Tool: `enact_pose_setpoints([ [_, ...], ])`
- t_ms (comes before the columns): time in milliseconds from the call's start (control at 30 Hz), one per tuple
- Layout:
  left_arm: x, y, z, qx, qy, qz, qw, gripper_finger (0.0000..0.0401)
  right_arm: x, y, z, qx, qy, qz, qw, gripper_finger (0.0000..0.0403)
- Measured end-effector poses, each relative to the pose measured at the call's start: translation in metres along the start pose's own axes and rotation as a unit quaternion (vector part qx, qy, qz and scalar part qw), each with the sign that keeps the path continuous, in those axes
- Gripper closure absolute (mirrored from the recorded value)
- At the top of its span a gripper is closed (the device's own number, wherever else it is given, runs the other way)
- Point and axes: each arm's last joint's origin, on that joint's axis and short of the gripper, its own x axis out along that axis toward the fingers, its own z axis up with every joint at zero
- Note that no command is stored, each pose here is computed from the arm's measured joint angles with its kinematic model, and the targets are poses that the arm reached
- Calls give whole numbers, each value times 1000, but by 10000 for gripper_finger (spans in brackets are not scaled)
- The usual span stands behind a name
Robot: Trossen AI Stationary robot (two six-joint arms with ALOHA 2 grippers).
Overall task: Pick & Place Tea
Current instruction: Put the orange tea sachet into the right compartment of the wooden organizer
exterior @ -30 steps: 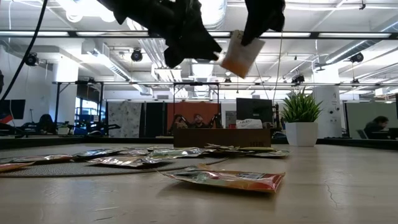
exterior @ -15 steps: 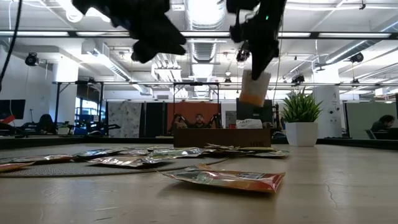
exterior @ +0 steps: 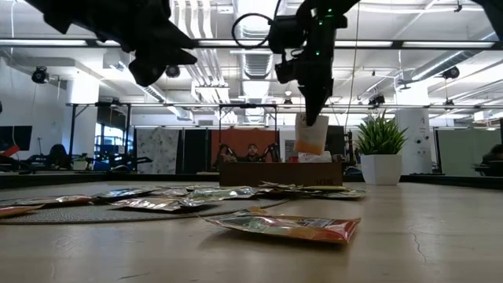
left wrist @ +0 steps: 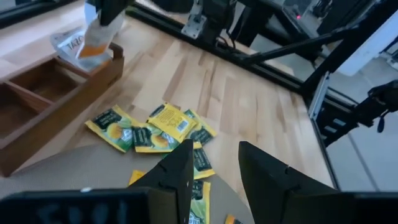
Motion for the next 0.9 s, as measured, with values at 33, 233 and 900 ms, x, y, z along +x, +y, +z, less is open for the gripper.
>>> enact_pose_setpoints([
  [33,-2,0,0,0,-3,-1,1000,280,3,-1,2,-5,9,0,1000,394],
  [233,-11,3,-5,0,-8,-4,1000,280,27,-3,10,-40,98,6,994,394],
  [900,-13,6,-11,14,20,9,1000,280,49,-14,28,-59,140,-20,988,394],
])
